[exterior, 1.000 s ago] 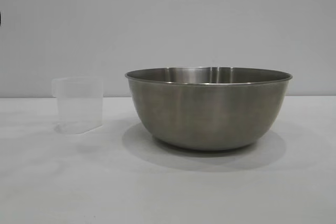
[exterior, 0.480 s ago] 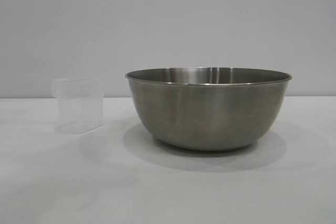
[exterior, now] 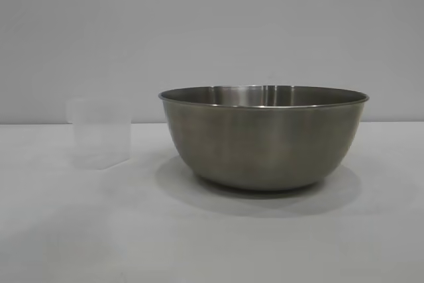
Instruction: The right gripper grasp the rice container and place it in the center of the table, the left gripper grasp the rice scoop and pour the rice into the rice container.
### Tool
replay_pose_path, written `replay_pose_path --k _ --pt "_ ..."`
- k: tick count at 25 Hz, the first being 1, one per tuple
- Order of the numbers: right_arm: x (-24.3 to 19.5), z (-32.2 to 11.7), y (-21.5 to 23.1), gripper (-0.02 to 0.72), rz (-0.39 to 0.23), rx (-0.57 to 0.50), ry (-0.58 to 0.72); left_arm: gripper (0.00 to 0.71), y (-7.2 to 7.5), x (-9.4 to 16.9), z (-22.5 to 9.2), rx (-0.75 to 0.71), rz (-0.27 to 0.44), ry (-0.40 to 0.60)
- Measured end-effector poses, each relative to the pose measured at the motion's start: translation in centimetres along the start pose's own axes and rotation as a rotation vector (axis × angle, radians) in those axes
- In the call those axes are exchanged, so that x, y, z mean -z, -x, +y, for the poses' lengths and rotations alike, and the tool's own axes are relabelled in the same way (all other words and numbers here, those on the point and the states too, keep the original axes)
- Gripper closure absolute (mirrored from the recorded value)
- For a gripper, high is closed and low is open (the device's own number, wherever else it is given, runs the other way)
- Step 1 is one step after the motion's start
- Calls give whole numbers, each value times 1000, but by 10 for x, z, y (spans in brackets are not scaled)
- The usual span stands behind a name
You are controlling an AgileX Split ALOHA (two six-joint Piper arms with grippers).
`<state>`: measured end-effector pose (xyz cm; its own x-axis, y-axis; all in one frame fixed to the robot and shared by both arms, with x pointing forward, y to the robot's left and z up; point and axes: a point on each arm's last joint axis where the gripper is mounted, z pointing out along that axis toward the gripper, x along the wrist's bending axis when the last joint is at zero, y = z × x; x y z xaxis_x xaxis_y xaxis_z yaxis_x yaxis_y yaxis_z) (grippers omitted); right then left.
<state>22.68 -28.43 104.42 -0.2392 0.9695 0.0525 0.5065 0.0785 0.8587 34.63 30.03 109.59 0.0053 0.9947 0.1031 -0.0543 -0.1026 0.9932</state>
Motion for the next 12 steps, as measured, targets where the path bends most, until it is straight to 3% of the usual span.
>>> replay_pose_path --k 12 --pt "0 0 0 304 0 0 0 621 -1 2 0 26 9 0"
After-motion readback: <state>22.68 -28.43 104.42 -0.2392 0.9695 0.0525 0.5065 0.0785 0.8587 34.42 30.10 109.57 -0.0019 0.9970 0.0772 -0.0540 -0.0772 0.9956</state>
